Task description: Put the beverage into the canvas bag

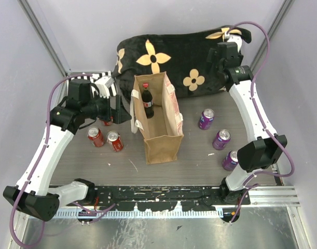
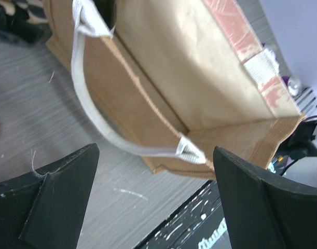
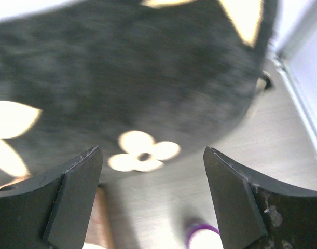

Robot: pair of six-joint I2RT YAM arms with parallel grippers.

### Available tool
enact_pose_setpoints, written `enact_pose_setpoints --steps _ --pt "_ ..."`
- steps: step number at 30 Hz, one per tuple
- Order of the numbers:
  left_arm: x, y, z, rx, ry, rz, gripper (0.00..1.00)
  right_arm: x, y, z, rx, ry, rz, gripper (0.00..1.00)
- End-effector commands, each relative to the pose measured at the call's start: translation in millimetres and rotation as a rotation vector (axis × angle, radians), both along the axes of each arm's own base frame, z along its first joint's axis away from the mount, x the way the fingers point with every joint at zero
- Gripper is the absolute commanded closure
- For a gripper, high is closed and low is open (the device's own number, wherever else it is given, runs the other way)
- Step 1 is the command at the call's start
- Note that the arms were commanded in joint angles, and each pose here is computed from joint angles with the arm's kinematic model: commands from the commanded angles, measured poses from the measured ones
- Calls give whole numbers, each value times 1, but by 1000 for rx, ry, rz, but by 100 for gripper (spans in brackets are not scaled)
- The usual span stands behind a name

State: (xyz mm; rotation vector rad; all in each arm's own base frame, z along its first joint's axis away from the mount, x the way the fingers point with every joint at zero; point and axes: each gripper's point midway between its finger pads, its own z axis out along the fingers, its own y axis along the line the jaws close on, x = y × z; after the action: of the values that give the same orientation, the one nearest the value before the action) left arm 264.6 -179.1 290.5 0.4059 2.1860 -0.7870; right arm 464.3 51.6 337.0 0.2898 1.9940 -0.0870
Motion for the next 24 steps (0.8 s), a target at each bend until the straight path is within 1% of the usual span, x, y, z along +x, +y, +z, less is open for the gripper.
enact_pose_setpoints --steps 1,5,8,13,19,24 --pt "-21 14 -20 76 76 -10 2 -45 -11 -68 36 290 52 15" --pt "-25 14 -26 73 87 -14 2 -60 -16 -105 40 411 54 15" --pt "-28 15 -34 88 93 -35 2 -71 -10 -128 59 501 81 16" --pt "-29 13 -44 100 101 -66 2 -79 -3 -152 87 575 105 16" --pt "-24 4 -55 77 144 -94 2 -86 4 -184 115 681 124 14" --pt "-18 0 -56 71 139 -112 2 -92 1 -198 107 722 108 13"
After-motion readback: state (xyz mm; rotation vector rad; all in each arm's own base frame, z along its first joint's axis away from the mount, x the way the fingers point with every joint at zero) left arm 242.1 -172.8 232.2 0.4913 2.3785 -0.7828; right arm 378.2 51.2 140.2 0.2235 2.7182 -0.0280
